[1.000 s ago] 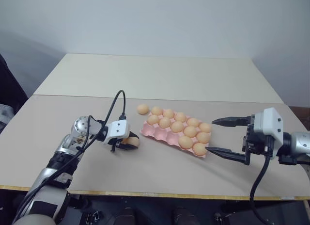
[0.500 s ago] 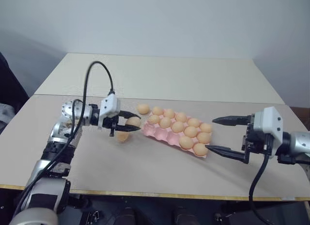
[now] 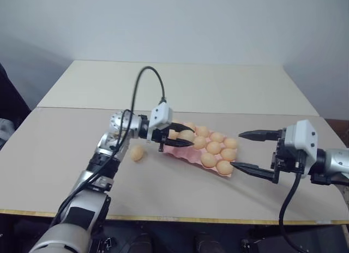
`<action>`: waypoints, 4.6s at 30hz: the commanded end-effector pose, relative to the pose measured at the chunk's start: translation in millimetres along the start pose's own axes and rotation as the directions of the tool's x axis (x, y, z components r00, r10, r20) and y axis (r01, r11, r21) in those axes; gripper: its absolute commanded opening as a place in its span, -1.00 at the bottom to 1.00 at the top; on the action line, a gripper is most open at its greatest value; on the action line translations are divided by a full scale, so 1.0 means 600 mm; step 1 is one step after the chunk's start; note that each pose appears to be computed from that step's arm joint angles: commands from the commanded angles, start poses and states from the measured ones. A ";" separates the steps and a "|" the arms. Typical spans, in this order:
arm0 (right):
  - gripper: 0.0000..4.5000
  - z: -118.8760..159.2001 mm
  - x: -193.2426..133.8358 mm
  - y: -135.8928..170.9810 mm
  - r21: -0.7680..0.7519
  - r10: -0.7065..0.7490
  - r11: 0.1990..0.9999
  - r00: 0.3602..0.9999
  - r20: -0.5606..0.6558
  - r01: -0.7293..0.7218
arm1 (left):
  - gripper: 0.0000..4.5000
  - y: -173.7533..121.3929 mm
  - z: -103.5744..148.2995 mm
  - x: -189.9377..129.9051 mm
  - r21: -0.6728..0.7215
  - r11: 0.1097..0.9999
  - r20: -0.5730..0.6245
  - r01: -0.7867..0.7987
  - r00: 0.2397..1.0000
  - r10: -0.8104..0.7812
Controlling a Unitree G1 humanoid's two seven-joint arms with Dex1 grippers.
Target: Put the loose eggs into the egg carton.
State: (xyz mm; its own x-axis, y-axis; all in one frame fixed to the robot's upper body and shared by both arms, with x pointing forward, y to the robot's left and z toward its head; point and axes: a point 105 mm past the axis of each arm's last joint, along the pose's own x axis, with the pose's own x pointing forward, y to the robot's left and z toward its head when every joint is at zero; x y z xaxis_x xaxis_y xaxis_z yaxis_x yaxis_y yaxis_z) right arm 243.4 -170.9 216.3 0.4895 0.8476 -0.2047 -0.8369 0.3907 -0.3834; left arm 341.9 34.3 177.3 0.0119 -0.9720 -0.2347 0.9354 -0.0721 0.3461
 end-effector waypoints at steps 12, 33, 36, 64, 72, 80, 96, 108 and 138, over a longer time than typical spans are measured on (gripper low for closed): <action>1.00 0.015 -0.004 0.008 -0.035 -0.034 0.999 0.999 0.020 0.035 | 0.73 0.000 -0.016 0.054 0.035 0.999 -0.061 0.010 0.998 -0.008; 1.00 0.009 0.007 -0.007 -0.021 0.024 1.000 0.998 0.051 -0.023 | 0.99 -0.017 0.014 -0.256 0.029 0.962 -0.154 -0.270 0.950 0.272; 1.00 0.009 0.006 -0.012 -0.013 0.037 0.999 0.998 0.057 -0.036 | 0.99 -0.041 0.015 -0.309 -0.005 0.947 -0.202 -0.320 0.928 0.313; 1.00 0.020 -0.030 -0.002 0.026 0.186 0.982 0.981 0.051 -0.187 | 0.99 -0.142 -0.018 -0.347 -0.132 0.860 -0.314 -0.494 0.843 0.436; 1.00 0.028 -0.026 0.002 -0.001 0.210 0.978 0.976 0.054 -0.210 | 0.99 -0.074 -0.070 -0.263 -0.139 0.843 -0.290 -0.520 0.835 0.467; 1.00 0.036 -0.032 0.007 -0.019 0.182 0.983 0.982 0.047 -0.181 | 0.99 -0.031 -0.125 -0.219 -0.132 0.792 -0.385 -0.596 0.767 0.513; 1.00 0.038 -0.035 0.010 -0.026 0.133 0.991 0.990 0.047 -0.132 | 0.00 -0.018 -0.146 -0.185 -0.166 0.778 -0.420 -0.605 0.758 0.500; 1.00 0.037 -0.028 0.007 -0.034 0.116 0.993 0.991 0.059 -0.114 | -0.07 0.017 -0.020 -0.113 -0.084 0.925 -0.083 -0.369 0.928 0.363; 1.00 0.036 -0.026 0.010 -0.032 0.057 0.998 0.996 0.063 -0.055 | 0.99 0.020 -0.015 -0.034 -0.010 0.977 -0.017 -0.211 0.977 0.211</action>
State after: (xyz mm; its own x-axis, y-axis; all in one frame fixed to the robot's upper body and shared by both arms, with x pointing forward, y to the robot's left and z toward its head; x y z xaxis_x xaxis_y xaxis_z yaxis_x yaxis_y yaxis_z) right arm 225.7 -176.2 230.4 0.4263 0.8844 -0.1898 -0.8664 0.3390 -0.3666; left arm 358.8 48.6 161.7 0.2103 -0.9530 -0.2180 0.9297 0.1260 0.3460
